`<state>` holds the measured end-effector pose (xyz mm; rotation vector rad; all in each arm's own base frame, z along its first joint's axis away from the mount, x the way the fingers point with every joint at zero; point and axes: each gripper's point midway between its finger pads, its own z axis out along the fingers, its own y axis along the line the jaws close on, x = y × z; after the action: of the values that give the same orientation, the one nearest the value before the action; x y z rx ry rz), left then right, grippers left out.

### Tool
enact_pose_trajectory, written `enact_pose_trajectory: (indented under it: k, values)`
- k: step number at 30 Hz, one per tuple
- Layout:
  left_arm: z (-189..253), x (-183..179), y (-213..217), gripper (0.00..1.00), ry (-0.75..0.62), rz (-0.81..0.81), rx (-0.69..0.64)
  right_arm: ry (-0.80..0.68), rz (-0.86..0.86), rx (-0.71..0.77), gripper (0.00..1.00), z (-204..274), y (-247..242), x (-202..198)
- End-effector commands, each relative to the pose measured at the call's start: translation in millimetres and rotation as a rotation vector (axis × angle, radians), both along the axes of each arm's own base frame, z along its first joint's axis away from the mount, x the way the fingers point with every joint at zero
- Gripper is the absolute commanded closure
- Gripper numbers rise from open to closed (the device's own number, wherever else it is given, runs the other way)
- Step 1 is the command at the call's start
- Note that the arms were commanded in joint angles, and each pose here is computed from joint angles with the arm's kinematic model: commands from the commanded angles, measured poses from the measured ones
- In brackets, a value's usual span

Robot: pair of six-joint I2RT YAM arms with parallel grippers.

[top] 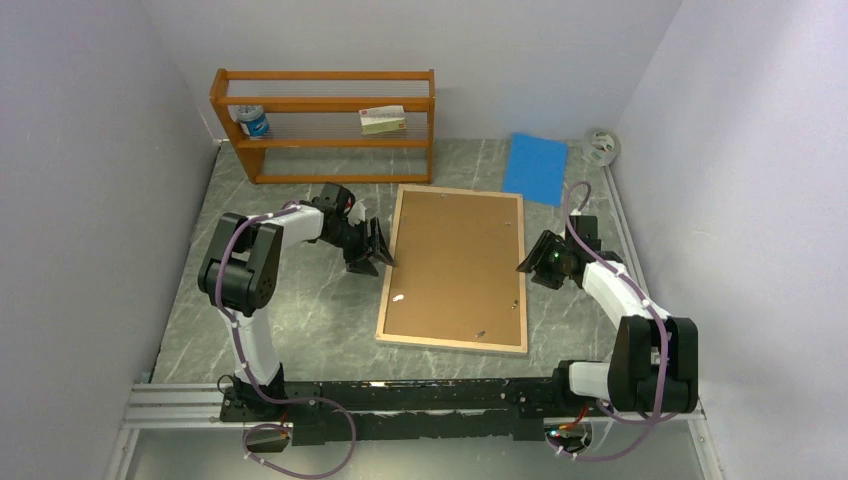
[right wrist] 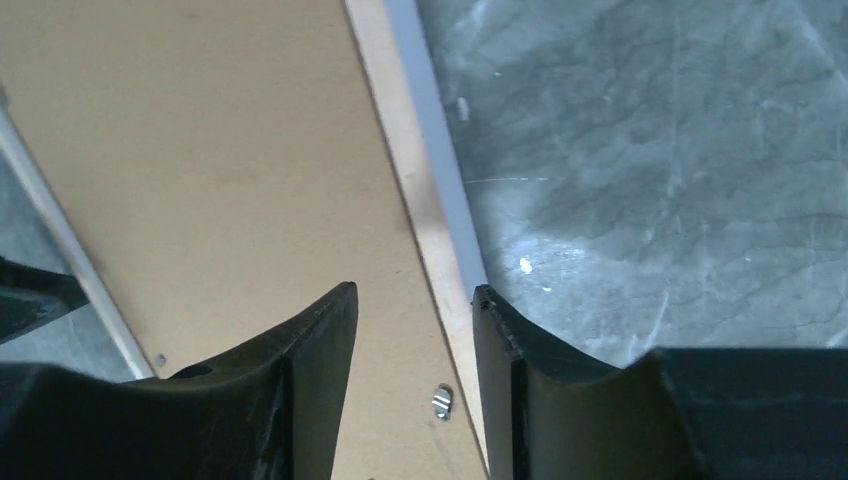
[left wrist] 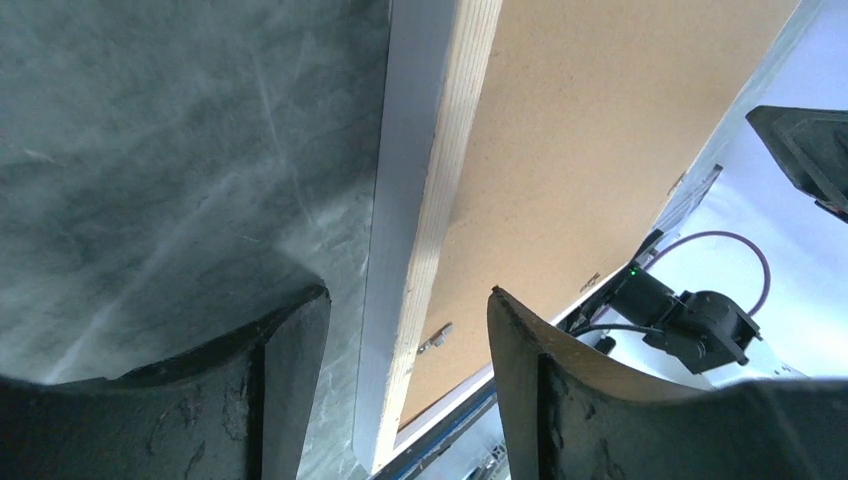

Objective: Put the photo into the frame
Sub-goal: Place the photo frame item in the photo frame, then move the photo frame to the center of the board.

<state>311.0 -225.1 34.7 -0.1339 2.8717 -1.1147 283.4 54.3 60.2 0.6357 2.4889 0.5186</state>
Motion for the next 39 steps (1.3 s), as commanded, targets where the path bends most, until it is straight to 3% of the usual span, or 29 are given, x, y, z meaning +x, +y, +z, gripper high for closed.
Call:
enact_pose_trajectory:
  k: [1,6,16,27,39]
  values:
    - [-9,16,9,0.36,-0.051,0.007,0.083,0.035,-0.039,-0.076,0.54,-10,-14,4]
    - [-13,16,8,0.37,-0.042,0.006,0.079,0.074,0.005,-0.07,0.61,-22,-9,1]
    - [-22,7,5,0.42,0.003,0.0,0.049,0.178,0.086,-0.125,0.66,-48,5,-12]
    - [-22,5,7,0.45,0.007,0.008,0.06,0.104,0.097,-0.085,0.63,-26,15,-3]
    - [-12,-9,13,0.62,0.016,0.03,0.08,0.007,0.25,0.091,0.56,5,79,-5]
